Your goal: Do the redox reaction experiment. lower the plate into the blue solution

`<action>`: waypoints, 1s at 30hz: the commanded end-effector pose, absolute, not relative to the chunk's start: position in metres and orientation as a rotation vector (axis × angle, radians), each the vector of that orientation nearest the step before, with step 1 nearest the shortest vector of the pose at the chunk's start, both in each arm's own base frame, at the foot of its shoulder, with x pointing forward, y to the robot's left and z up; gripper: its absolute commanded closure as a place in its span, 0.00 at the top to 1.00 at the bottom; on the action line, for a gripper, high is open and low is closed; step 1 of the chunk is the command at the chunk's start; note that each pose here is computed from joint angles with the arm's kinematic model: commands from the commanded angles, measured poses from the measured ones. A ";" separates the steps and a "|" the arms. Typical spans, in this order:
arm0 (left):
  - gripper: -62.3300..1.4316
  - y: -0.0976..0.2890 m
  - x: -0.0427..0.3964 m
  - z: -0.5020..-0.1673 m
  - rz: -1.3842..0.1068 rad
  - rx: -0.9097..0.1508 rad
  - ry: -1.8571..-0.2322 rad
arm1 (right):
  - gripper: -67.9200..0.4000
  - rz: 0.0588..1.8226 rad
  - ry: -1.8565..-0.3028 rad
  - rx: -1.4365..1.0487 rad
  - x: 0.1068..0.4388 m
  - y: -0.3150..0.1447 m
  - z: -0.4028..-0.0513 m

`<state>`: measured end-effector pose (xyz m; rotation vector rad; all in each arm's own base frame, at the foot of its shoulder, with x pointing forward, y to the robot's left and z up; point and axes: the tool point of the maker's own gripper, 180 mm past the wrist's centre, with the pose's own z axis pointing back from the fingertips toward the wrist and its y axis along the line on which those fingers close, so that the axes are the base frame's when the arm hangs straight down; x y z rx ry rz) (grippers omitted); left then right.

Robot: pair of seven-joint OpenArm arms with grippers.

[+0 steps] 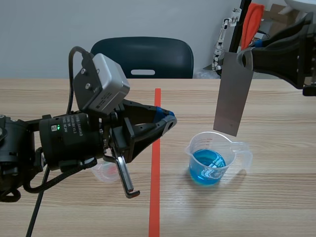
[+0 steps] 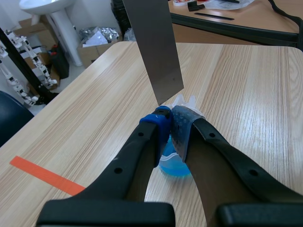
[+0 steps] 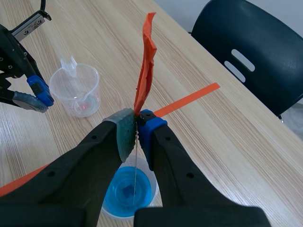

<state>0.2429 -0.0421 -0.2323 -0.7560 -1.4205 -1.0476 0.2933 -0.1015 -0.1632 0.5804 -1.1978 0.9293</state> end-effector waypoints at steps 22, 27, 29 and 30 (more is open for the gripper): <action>0.09 -0.045 0.242 -0.223 -1.032 -0.778 -1.450 | 0.02 0.940 -1.228 0.581 0.295 -0.104 -0.153; 0.09 -0.043 0.244 -0.224 -1.015 -0.764 -1.455 | 0.02 0.940 -1.228 0.581 0.295 -0.104 -0.153; 0.09 -0.042 0.245 -0.223 -1.009 -0.758 -1.461 | 0.02 0.940 -1.228 0.581 0.295 -0.104 -0.153; 0.09 -0.041 0.245 -0.223 -1.006 -0.756 -1.462 | 0.02 0.940 -1.228 0.581 0.295 -0.104 -0.153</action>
